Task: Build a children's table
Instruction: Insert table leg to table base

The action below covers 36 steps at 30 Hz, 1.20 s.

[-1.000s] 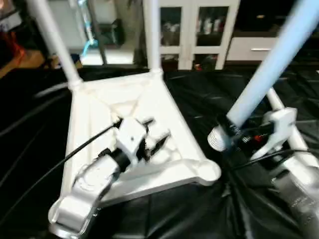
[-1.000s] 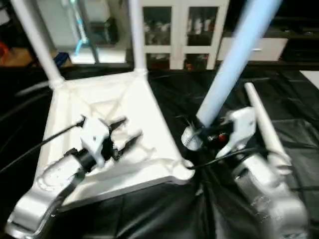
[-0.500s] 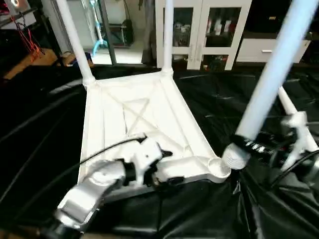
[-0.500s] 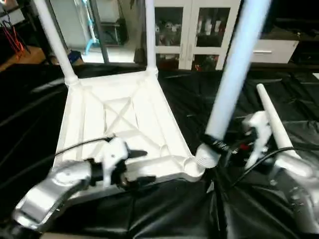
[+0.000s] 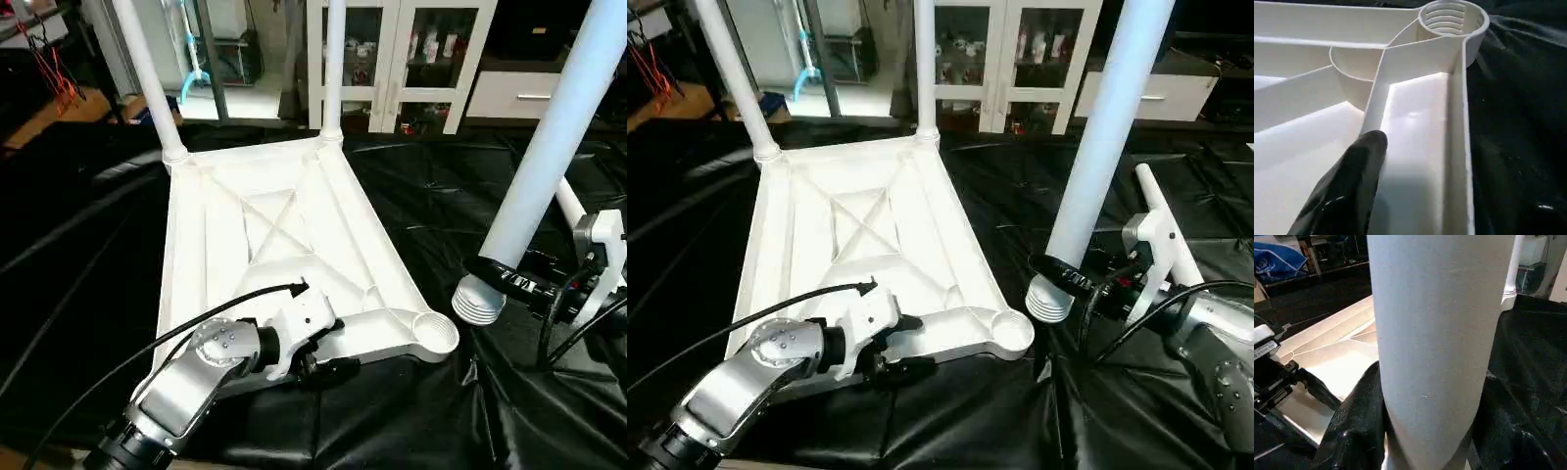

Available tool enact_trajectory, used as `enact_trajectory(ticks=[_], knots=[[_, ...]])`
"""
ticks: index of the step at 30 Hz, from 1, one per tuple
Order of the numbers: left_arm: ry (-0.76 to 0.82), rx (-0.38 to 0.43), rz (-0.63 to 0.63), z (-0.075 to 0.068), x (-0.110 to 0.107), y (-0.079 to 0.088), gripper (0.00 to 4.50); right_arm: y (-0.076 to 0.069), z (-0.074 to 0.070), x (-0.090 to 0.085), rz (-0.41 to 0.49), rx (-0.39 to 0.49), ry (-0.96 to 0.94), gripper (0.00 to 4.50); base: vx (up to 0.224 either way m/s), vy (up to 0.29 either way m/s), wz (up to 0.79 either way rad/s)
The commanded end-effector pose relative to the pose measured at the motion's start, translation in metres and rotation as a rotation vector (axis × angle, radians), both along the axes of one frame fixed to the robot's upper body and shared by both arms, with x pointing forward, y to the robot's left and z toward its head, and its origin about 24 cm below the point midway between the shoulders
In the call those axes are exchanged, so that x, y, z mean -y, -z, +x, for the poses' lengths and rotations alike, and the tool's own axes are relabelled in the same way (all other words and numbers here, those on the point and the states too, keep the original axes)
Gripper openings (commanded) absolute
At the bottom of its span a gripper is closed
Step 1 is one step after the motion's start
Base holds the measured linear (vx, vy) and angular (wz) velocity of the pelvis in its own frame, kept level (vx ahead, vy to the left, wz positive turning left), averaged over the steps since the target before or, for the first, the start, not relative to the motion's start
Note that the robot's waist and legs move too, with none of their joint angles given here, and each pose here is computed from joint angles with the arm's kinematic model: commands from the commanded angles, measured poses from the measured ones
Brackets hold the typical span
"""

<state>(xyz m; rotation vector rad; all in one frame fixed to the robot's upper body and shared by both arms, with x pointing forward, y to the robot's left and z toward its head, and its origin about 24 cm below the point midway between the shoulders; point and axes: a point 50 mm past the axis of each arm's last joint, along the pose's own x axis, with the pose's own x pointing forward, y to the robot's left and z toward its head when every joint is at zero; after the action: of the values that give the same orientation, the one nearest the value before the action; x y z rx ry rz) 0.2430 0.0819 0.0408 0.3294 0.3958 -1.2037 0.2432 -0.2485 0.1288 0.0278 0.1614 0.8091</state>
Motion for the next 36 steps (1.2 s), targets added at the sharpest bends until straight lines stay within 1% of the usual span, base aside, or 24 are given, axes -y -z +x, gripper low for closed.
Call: enact_trajectory(ticks=[1,2,3,6,9,12,14,15,20,23,24,25,27,28,30,31,32,34,36], knots=[[-0.009,-0.004,0.037,-0.001,0.0,0.003,2.78,-0.01,0.002,-0.002,-0.025,0.037,-0.028,1.86,0.0,0.0,0.0],[0.0,-0.003,0.038,-0.002,0.001,0.003,2.57,-0.011,0.002,-0.002,-0.027,0.038,-0.028,1.86,0.0,0.0,0.0],[0.007,0.0,0.037,-0.003,0.002,0.002,2.48,-0.011,0.003,-0.002,-0.03,0.038,-0.029,1.86,0.0,0.0,0.0],[0.033,-0.005,0.033,-0.007,0.007,0.001,2.4,-0.012,0.006,-0.002,-0.04,0.038,-0.033,1.86,0.0,0.0,0.0],[0.031,-0.014,0.051,-0.009,0.007,0.002,2.05,-0.012,0.007,-0.003,-0.041,0.038,-0.037,1.86,0.0,0.0,0.0],[0.025,-0.022,0.061,-0.01,0.007,0.003,1.94,-0.012,0.008,-0.003,-0.04,0.036,-0.039,1.86,0.0,0.0,0.0],[0.026,-0.025,0.072,-0.011,0.006,0.004,1.66,-0.011,0.008,-0.004,-0.041,0.035,-0.043,1.86,0.0,0.0,0.0],[0.026,-0.025,0.073,-0.011,0.006,0.004,1.66,-0.011,0.008,-0.004,-0.041,0.035,-0.043,1.86,0.0,0.0,0.0],[0.084,-0.07,0.103,-0.019,0.005,0.006,1.22,-0.009,0.008,-0.005,-0.045,0.032,-0.049,1.86,0.0,0.0,0.0],[0.099,-0.099,0.119,-0.021,0.004,0.008,0.98,-0.007,0.007,-0.006,-0.048,0.03,-0.046,1.86,0.0,0.0,0.0],[0.104,-0.11,0.127,-0.022,0.003,0.008,0.98,-0.007,0.007,-0.006,-0.048,0.03,-0.044,1.86,0.0,0.0,0.0],[0.108,-0.119,0.133,-0.022,0.003,0.009,0.81,-0.006,0.006,-0.006,-0.047,0.03,-0.043,1.86,0.0,0.0,0.0],[0.117,-0.138,0.15,-0.024,0.001,0.01,0.76,-0.005,0.005,-0.007,-0.044,0.029,-0.04,1.86,0.0,0.0,0.0],[0.119,-0.139,0.155,-0.024,0.0,0.01,0.42,-0.005,0.005,-0.008,-0.043,0.03,-0.038,1.86,0.0,0.0,0.0],[0.118,-0.14,0.159,-0.023,0.0,0.01,0.42,-0.004,0.005,-0.008,-0.041,0.031,-0.036,1.86,0.0,0.0,0.0],[0.111,-0.143,0.174,-0.023,-0.001,0.011,0.24,-0.004,0.005,-0.008,-0.04,0.032,-0.033,1.86,0.0,0.0,0.0],[0.104,-0.145,0.193,-0.022,-0.003,0.013,0.24,-0.004,0.005,-0.009,-0.037,0.035,-0.028,1.86,0.0,0.0,0.0],[0.083,-0.144,0.223,-0.021,-0.006,0.017,0.04,-0.004,0.006,-0.008,-0.033,0.044,-0.011,1.86,0.0,0.0,0.0],[0.054,-0.132,0.231,-0.018,-0.008,0.018,0.04,-0.005,0.007,-0.009,-0.02,0.055,0.003,1.86,0.0,0.0,0.0]])
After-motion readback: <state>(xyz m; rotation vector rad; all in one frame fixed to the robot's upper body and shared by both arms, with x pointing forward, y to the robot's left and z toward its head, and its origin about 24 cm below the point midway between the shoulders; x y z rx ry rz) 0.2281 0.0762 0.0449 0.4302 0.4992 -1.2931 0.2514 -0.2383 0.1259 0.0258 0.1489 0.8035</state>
